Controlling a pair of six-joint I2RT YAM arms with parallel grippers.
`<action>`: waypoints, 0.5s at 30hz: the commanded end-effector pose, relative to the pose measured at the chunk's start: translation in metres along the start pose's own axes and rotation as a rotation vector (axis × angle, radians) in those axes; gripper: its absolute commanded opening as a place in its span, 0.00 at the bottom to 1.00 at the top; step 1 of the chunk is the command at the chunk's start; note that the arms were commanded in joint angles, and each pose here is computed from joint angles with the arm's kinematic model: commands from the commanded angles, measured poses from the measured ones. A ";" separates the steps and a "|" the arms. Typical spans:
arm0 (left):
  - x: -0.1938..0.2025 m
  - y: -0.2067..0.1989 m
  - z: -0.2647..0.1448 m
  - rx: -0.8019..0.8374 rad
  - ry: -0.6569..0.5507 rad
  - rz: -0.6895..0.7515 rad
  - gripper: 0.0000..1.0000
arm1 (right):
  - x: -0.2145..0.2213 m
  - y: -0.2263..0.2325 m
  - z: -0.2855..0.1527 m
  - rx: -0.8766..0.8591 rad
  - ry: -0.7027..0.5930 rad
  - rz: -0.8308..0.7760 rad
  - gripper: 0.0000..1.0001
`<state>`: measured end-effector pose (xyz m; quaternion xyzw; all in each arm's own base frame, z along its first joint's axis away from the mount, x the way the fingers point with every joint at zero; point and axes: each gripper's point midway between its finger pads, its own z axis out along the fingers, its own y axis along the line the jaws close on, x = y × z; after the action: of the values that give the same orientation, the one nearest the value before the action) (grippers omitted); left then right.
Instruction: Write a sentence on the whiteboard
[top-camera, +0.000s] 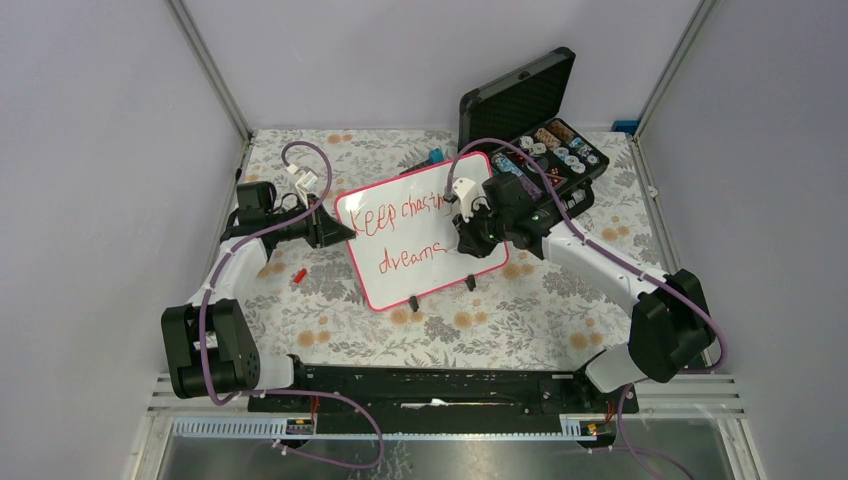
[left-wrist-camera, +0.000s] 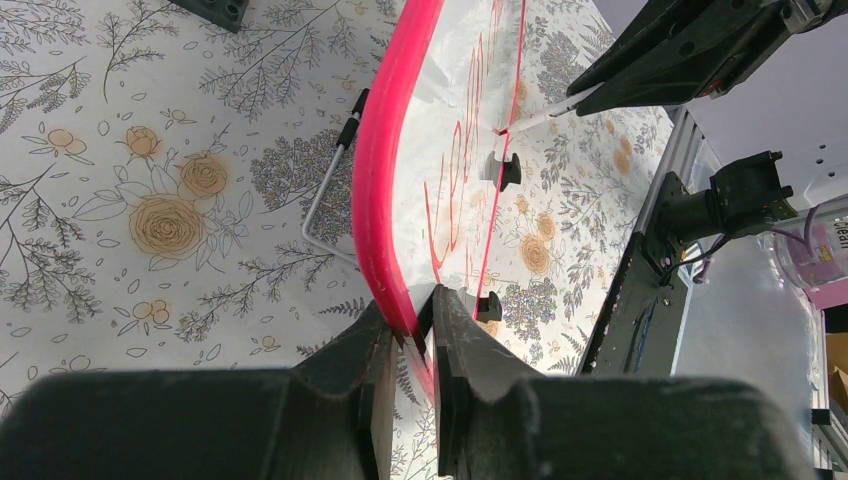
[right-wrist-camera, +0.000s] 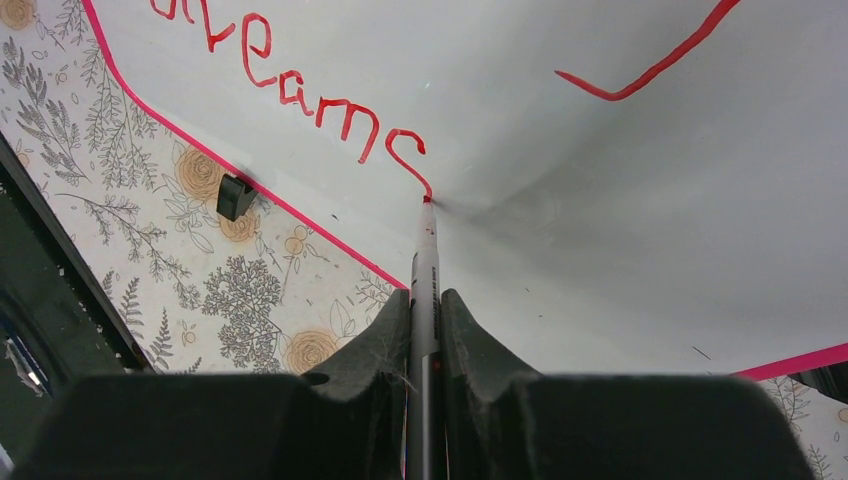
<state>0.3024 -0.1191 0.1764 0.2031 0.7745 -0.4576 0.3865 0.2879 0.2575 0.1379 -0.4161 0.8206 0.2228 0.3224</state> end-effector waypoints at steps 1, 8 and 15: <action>-0.011 0.000 0.002 -0.010 -0.009 0.120 0.00 | -0.005 0.000 0.003 -0.012 -0.017 -0.007 0.00; -0.011 0.000 0.002 -0.009 -0.008 0.122 0.00 | -0.016 0.011 0.008 -0.039 -0.028 -0.022 0.00; -0.011 0.000 0.002 -0.009 -0.008 0.124 0.00 | -0.029 0.022 0.013 -0.062 -0.042 -0.038 0.00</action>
<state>0.3024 -0.1191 0.1764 0.2033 0.7745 -0.4576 0.3866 0.2760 0.2749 0.1310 -0.4325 0.8154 0.2407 0.3003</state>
